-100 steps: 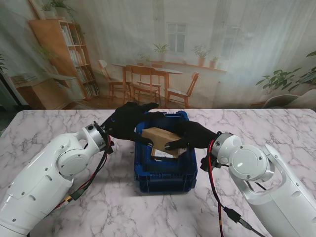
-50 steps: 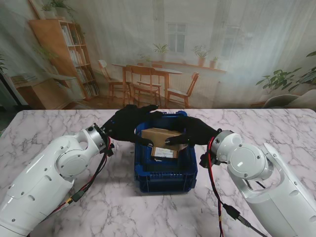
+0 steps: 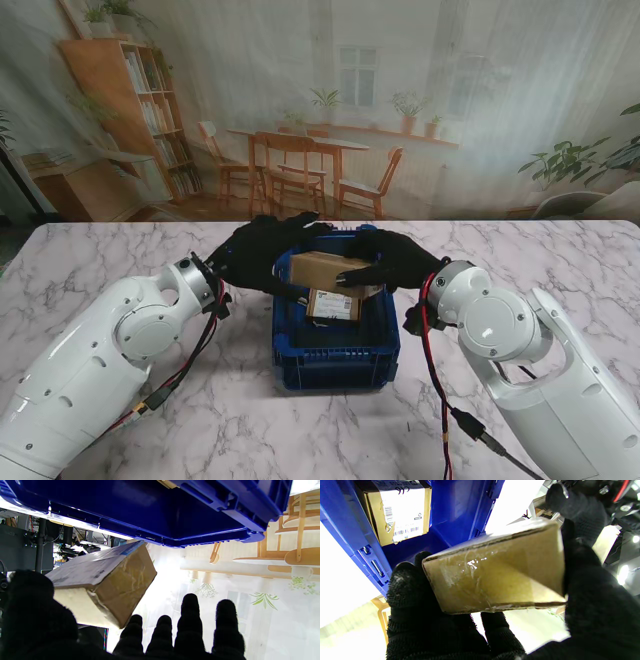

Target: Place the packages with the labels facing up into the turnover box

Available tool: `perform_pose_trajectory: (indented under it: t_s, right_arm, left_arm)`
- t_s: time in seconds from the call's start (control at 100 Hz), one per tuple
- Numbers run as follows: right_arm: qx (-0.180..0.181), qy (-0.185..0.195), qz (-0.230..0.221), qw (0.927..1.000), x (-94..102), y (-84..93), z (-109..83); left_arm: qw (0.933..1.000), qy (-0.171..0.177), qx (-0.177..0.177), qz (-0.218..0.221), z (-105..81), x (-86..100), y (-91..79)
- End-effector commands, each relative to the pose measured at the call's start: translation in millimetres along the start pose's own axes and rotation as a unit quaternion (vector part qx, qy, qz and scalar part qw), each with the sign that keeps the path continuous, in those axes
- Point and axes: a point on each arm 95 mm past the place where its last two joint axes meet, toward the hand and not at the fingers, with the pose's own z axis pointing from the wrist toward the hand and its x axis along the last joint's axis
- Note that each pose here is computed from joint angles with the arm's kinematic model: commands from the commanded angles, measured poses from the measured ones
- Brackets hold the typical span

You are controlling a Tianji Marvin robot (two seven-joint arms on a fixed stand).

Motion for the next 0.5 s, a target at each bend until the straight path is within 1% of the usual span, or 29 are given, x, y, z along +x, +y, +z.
perform_pose_trajectory:
  t_s: [0.0,0.12,0.26,0.49]
  right_arm:
    - [0.0,-0.003,0.004,1.0,-0.8,-1.1,-0.8]
    - [0.003,0.002,0.006,1.0,0.5,-2.6,-1.8]
    - [0.007,0.008,0.012,0.9999,2.3,-4.0,-1.5]
    - [0.015,0.014,0.022,0.9995,3.5,-6.8,-1.3]
  left_arm:
    - [0.9999,-0.002,-0.01,0.006,0.9,-2.3,1.7]
    - [0.9996,-0.006,-0.019,0.017,2.2,-3.9,2.7]
    - [0.9995,-0.009,-0.02,0.023,5.6,-3.4,5.1]
    - [0.9998,-0.014,-0.009,0.007,11.3,0.1,9.5]
